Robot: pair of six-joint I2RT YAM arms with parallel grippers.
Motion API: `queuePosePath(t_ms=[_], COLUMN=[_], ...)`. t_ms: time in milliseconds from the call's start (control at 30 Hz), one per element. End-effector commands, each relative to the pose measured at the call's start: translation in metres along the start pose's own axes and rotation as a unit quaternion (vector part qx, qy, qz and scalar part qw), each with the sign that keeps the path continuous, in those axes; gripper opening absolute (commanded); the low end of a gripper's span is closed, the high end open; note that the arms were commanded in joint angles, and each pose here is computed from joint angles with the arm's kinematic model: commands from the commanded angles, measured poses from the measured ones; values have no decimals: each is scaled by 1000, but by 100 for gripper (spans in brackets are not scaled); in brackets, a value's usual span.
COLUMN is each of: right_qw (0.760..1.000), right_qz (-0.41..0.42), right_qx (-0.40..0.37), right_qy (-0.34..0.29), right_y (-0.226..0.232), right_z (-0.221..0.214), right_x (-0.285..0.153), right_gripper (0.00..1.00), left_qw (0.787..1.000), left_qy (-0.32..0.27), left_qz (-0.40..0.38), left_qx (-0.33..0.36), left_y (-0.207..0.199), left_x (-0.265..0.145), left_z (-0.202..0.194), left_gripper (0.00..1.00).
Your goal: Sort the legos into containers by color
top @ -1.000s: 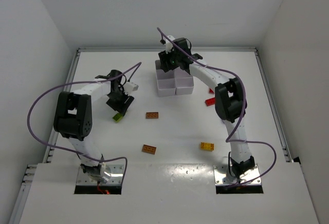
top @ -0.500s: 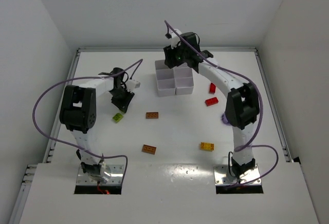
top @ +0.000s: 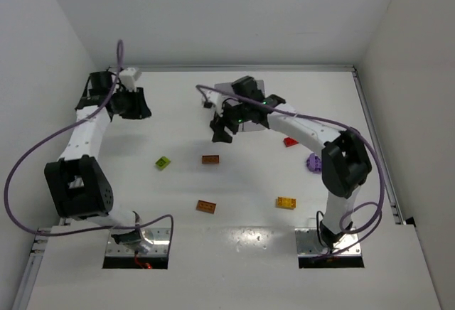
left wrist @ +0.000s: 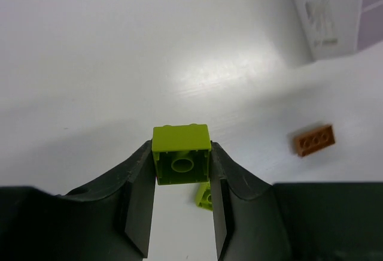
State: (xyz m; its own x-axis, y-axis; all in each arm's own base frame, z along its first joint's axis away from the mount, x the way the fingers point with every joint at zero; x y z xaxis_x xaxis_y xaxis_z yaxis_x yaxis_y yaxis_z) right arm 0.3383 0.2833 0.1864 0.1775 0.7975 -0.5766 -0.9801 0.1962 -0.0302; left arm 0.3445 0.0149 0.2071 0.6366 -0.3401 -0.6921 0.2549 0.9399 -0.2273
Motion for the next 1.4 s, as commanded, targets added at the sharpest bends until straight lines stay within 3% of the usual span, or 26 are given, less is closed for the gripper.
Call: queuePosePath(t_ms=[0,100,167,367,567,833,1067,1367], right_qw=[992,987,984,972,962,951,943,941], right_qz=[48,52,64,89,110,154,183,189], right_qx=[-111,-151,-166,-218,-251,-267,-279,-279], right_qy=[-16,-26,-13,2,-11,-17,-19,-15], right_y=[25,30,30,42,48,72,85,90], right_z=[19,43,37,34,47,44,32,20], right_x=[40,65,89,150,182,220,236,250], right_gripper=[70,75,80,87,89,89,76,75], left_qw=[995,987,985,983,979,978,977,977], left_qy=[-79,-112,-123,-121,-111,-88,-88,-87], left_qz=[-20,-2,-5,-2,-11,-19,-16,-14], left_qx=[-65,-112,-118,-141,-170,-187,-191,-197], left_y=[-5,6,8,16,30,42,51,58], left_x=[-29,-49,-57,-63,-62,-61,-68,-73], left_z=[29,32,31,12,-1,-8,-10,-18], left_gripper=[0,0,0,0,0,0,0,0])
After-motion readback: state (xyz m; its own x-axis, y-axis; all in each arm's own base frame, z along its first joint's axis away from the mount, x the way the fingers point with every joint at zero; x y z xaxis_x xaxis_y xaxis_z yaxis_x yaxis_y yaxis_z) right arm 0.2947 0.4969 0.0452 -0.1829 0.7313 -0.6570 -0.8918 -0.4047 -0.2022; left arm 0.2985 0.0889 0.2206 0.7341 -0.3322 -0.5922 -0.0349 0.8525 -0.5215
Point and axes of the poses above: each gripper's point midway between its finger pads, its own x axis out along the fingers, its own y axis along the line the jaws close on, z = x × y, the point moved 7 cm from there along -x, back along the fingers, and after that the axes turned 2 degrees about -x, right-handed, at the moved point
